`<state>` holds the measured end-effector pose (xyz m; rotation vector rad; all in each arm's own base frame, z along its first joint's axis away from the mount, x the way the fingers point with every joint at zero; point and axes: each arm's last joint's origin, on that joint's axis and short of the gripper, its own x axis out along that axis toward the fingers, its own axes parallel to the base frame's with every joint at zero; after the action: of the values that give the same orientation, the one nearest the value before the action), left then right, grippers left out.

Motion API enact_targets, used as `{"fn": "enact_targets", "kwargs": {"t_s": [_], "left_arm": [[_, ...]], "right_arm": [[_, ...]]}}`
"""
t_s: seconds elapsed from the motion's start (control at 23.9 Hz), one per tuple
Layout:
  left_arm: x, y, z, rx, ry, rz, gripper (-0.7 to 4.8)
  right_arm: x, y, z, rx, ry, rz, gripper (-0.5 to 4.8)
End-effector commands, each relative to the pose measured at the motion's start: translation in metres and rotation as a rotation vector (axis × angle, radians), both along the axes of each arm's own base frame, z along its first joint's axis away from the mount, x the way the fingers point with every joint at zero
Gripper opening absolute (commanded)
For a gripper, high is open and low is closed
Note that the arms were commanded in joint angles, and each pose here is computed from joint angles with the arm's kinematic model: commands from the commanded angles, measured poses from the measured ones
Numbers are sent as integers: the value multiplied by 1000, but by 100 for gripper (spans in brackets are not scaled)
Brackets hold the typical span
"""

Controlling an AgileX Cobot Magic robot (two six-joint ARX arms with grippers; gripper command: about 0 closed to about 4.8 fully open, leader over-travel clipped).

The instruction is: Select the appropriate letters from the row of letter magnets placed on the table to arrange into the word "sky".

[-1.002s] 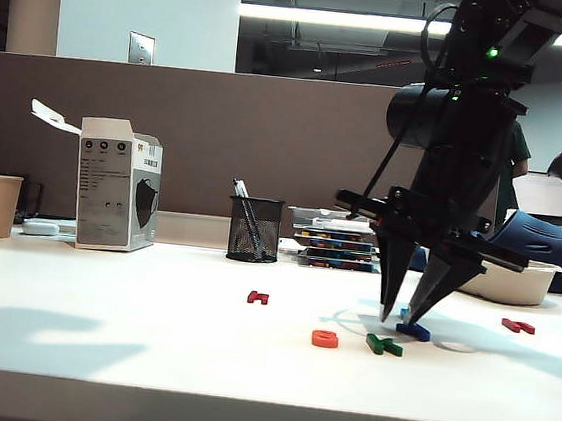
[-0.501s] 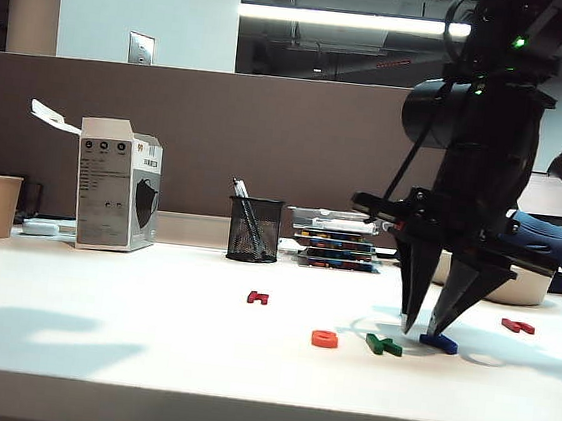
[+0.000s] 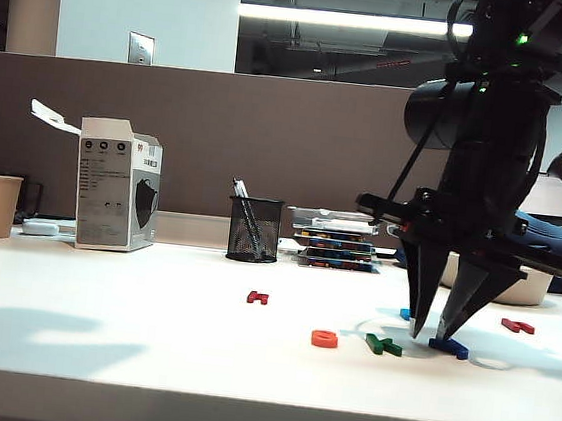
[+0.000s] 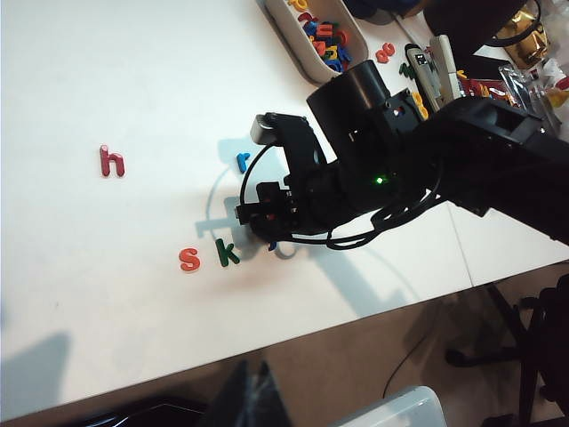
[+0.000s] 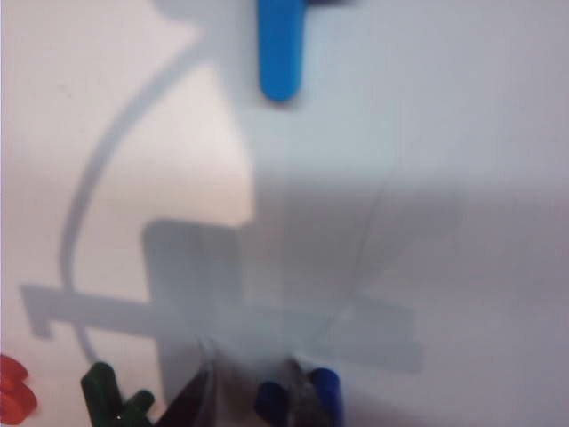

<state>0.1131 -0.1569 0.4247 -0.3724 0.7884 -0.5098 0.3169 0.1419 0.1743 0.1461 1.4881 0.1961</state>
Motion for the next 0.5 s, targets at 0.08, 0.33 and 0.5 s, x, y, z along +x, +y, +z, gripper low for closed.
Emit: {"fn": "enact_targets", "kwargs": {"t_s": [0.08, 0.33, 0.5], "left_arm": [[0, 1, 1, -6, -9, 2, -5], [0, 1, 1, -6, -9, 2, -5], [0, 1, 1, -6, -9, 2, -5]], "right_arm": [[-3, 0, -2, -24, 21, -2, 103], [-3, 0, 0, -17, 5, -2, 104], [-4, 0, 13, 5, -43, -1, 104]]}}
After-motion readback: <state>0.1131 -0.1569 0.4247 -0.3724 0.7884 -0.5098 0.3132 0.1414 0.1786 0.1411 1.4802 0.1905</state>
